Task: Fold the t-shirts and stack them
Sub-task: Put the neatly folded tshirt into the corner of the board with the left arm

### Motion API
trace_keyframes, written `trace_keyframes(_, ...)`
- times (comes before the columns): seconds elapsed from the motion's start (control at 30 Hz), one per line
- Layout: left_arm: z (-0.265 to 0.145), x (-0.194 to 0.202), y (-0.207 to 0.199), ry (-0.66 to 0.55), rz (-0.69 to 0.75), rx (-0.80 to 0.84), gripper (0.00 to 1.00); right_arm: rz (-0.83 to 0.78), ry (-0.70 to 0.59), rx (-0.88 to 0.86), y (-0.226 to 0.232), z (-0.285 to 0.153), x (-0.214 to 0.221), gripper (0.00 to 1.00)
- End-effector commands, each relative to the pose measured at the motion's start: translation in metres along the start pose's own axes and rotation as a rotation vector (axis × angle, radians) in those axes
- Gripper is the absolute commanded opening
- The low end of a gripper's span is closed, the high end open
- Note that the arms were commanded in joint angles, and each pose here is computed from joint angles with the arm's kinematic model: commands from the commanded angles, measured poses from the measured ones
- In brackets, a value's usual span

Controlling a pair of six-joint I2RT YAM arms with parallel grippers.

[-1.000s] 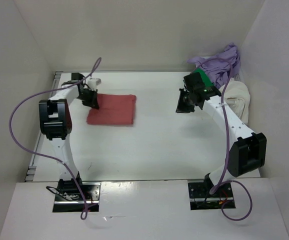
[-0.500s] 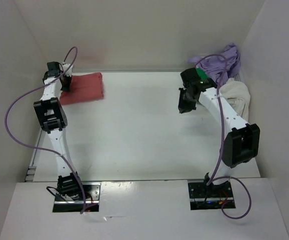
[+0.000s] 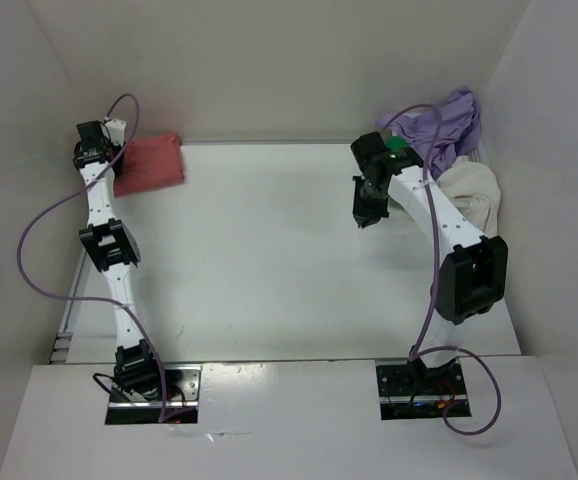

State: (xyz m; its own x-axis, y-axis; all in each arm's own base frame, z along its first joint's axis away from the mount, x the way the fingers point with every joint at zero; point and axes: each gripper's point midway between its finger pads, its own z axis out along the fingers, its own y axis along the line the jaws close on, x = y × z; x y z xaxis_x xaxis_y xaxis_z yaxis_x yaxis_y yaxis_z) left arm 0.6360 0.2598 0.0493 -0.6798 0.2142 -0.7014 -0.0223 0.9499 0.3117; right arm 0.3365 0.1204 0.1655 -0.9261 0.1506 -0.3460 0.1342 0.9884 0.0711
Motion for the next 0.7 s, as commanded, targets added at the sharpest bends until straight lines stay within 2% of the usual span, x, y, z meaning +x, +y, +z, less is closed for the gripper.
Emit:
trace_keyframes(0.0,-0.001,0.002,0.012,0.012,-0.003,-0.073,0.62,-0.024,0.005,0.012,0.01,-0.008,0.0,0.13)
trace_keyframes(0.03,-0.001,0.002,0.017,0.014,-0.003,-0.098,0.75,-0.024,0.005,0.012,0.01,-0.008,0.0,0.13)
trace_keyframes(0.17,-0.01,-0.02,0.037,-0.047,-0.006,-0.185,0.91,-0.034,0.013,0.013,0.013,-0.005,0.003,0.15)
trace_keyframes(0.33,-0.035,-0.064,0.048,-0.14,0.01,-0.242,0.93,-0.035,0.026,0.009,0.013,-0.003,0.006,0.15)
trace_keyframes(0.4,-0.047,-0.076,0.037,-0.155,0.022,-0.192,0.93,-0.035,0.03,0.001,0.015,-0.003,0.007,0.15)
trace_keyframes(0.47,-0.057,-0.086,0.016,-0.149,0.039,-0.129,0.96,-0.043,0.023,-0.007,0.017,-0.007,0.008,0.15)
trace_keyframes(0.53,-0.077,-0.113,-0.009,-0.201,0.063,-0.044,0.99,-0.033,0.023,-0.006,0.018,-0.007,0.008,0.15)
trace_keyframes(0.67,-0.1,-0.137,-0.053,-0.229,0.123,0.065,0.99,-0.04,0.016,-0.024,0.019,-0.01,0.014,0.15)
